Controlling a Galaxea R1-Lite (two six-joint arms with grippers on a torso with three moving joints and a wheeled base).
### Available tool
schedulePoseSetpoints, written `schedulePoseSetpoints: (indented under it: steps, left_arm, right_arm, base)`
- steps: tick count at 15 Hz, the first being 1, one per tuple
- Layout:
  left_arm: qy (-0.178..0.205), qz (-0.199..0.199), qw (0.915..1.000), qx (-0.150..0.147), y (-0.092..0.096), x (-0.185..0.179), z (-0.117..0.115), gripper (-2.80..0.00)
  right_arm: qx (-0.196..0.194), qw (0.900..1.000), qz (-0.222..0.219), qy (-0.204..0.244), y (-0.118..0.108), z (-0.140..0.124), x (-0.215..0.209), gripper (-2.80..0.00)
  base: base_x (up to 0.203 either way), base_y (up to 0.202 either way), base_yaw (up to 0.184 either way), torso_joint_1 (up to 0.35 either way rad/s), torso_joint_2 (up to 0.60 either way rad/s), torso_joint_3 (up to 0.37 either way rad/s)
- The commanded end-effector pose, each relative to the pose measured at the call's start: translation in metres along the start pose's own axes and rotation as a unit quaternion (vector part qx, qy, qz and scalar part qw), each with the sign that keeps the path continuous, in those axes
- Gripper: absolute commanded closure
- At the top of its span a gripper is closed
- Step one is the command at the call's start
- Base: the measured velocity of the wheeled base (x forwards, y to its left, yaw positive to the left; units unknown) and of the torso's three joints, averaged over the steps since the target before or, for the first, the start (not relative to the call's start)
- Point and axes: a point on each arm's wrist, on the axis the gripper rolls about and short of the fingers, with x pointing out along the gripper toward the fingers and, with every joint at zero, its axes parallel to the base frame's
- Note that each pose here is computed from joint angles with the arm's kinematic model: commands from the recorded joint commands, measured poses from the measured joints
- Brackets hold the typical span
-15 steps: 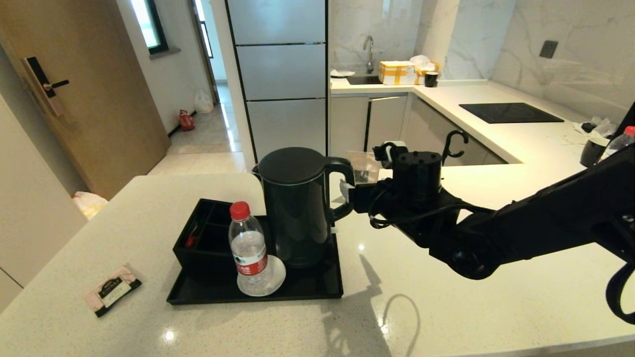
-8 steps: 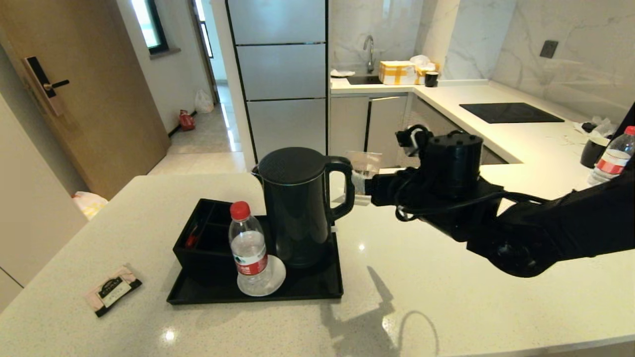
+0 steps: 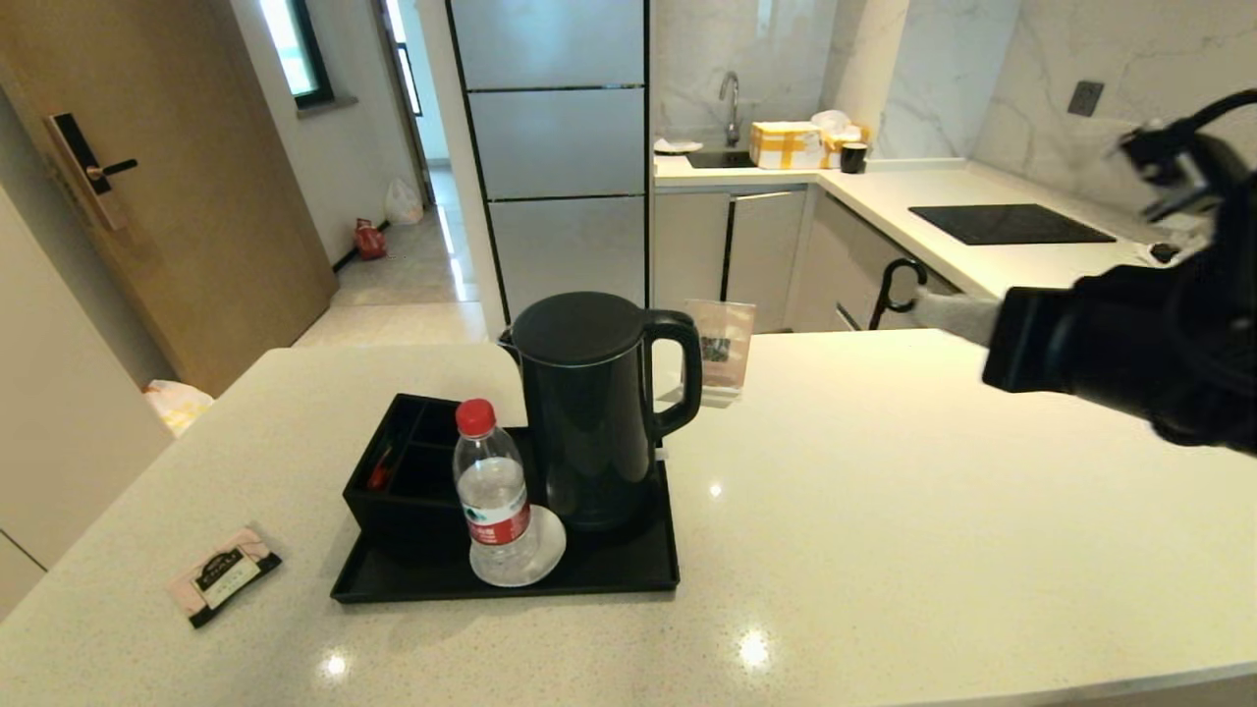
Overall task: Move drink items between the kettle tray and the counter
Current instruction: Return the tea bag to its original position
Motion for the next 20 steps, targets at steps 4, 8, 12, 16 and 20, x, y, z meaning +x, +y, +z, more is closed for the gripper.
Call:
schedulePoseSetpoints:
  steps: [4, 8, 12, 16, 20]
  left_arm:
    - [0.0, 0.0, 1.0, 0.0, 0.0, 0.0, 0.0, 0.0]
    - [0.0, 0.0, 1.0, 0.0, 0.0, 0.0, 0.0, 0.0]
    - [-0.001, 0.0, 1.0, 0.0, 0.0, 0.0, 0.0, 0.0]
    - [0.0, 0.0, 1.0, 0.0, 0.0, 0.0, 0.0, 0.0]
    - [0.0, 0.0, 1.0, 0.0, 0.0, 0.0, 0.0, 0.0]
  right_arm:
    - [0.019, 0.996, -0.077, -0.051, -0.047, 0.008, -0.171, 0.0]
    - [0.036, 0.976, -0.205, -0.065, -0.051, -0.048, -0.291, 0.0]
    - [0.035, 0.961, -0.268, -0.063, -0.025, -0.108, -0.343, 0.0]
    - [-0.006, 0.969, -0.213, -0.126, -0.03, -0.14, -0.321, 0.0]
    - [-0.026, 0.967, -0.191, -0.164, -0.049, -0.157, -0.262, 0.0]
  base:
    - [0.0, 0.0, 0.0, 0.0, 0.0, 0.0]
    - [0.0, 0.0, 0.0, 0.0, 0.0, 0.0]
    - [0.0, 0.0, 0.0, 0.0, 0.0, 0.0]
    - [0.0, 0.0, 0.0, 0.0, 0.0, 0.0]
    - [0.0, 0.0, 0.0, 0.0, 0.0, 0.0]
